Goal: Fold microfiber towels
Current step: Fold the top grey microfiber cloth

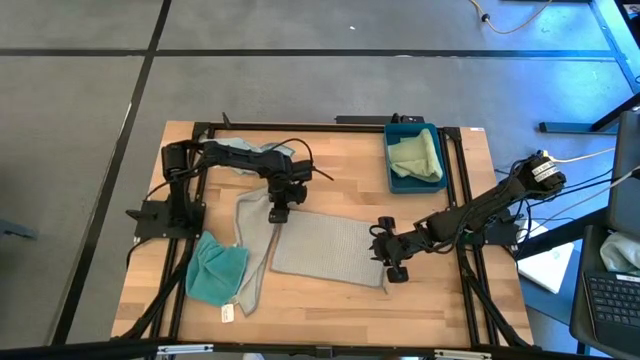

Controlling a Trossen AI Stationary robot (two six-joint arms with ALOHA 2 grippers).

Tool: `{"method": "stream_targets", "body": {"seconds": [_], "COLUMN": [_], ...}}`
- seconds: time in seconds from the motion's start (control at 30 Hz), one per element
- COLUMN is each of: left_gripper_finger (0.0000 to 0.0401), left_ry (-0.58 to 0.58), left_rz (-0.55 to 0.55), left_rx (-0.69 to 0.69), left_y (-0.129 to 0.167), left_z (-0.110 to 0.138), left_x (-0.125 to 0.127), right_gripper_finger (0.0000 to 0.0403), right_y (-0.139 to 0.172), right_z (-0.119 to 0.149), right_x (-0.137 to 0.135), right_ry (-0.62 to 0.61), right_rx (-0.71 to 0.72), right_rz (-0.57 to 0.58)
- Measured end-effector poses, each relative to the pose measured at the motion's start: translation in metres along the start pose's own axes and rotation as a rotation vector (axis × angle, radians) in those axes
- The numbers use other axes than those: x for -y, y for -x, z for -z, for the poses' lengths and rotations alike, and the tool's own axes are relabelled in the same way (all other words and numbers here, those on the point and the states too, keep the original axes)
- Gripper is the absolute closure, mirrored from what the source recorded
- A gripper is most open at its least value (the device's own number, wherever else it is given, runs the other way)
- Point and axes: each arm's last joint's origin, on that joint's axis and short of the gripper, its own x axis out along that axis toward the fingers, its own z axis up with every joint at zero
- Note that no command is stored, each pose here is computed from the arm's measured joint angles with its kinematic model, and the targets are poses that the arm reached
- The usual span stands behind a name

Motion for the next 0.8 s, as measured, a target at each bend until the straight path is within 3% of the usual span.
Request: {"method": "stream_targets", "body": {"seconds": [0.8], "left_gripper_finger": [0.0250], "left_ry": [0.003], "left_rz": [0.057], "left_rx": [0.002], "left_y": [0.003], "left_z": [-0.014], "left_x": [0.024], "right_gripper_finger": [0.0269], "right_y": [0.000], "right_z": [0.001], "right_x": [0.000], "right_ry": [-0.006], "right_rx": [-0.012], "right_rz": [0.003]}}
